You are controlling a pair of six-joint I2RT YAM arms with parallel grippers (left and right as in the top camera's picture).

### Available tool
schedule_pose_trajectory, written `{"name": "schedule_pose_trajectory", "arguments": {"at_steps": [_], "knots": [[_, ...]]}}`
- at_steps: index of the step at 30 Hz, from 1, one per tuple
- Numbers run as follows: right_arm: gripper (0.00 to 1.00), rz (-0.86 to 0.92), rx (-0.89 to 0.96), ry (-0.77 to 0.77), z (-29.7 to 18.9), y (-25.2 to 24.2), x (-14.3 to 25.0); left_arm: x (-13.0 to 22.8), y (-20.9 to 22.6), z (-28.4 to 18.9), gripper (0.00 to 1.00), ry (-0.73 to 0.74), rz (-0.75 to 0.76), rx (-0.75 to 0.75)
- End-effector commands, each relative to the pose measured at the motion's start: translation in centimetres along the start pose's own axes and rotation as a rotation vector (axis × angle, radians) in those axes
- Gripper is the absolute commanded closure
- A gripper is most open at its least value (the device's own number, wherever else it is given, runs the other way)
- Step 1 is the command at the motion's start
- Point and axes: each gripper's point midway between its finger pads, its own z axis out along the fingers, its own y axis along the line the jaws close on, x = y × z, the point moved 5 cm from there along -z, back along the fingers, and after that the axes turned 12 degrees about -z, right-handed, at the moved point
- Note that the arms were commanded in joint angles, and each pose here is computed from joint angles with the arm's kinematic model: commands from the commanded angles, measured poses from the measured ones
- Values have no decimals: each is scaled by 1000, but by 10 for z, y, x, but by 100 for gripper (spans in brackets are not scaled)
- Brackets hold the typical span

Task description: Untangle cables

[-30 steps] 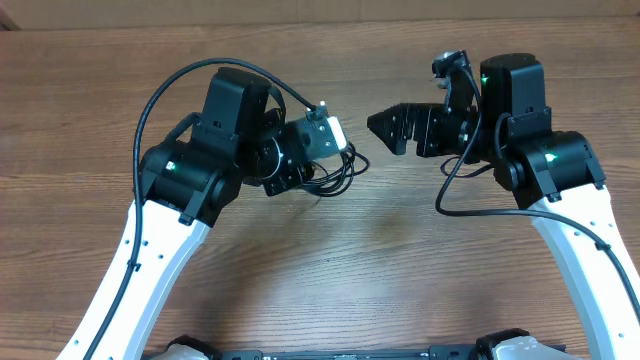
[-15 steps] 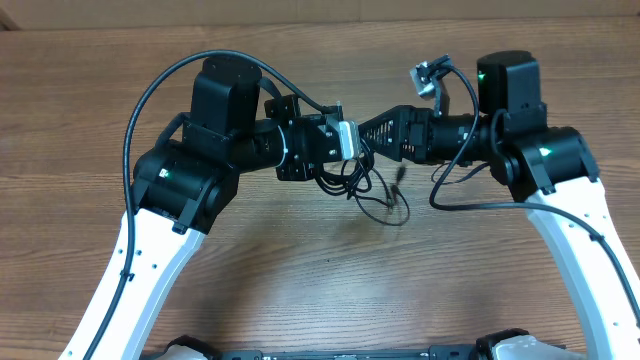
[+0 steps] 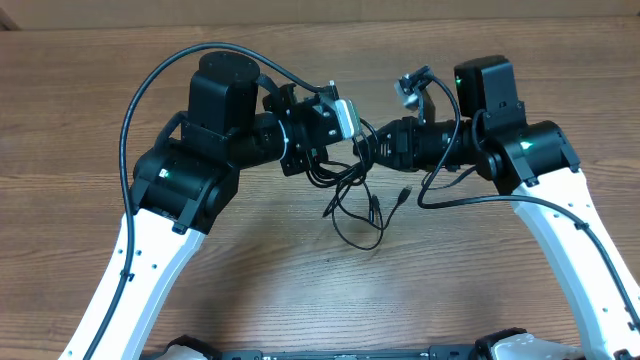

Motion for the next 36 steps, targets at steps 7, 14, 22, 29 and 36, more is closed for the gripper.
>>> {"name": "schedule_pose_trajectory", "arguments": {"at_steps": [7, 14, 22, 29, 36], "knots": [[0, -22, -67, -140, -54, -25, -21, -4, 12, -21, 95, -59, -217, -4], [0, -117, -249, -121, -54, 0, -17, -4, 13, -23, 96, -69, -255, 8], [0, 421, -276, -39, -52, 1, -15, -16, 13, -24, 96, -129, -183, 29], [0, 595, -318, 65, -38, 18, -6, -17, 8, -16, 96, -124, -56, 35], [47, 637, -259, 79, -22, 23, -5, -31, -15, 9, 96, -135, -40, 81]]}}
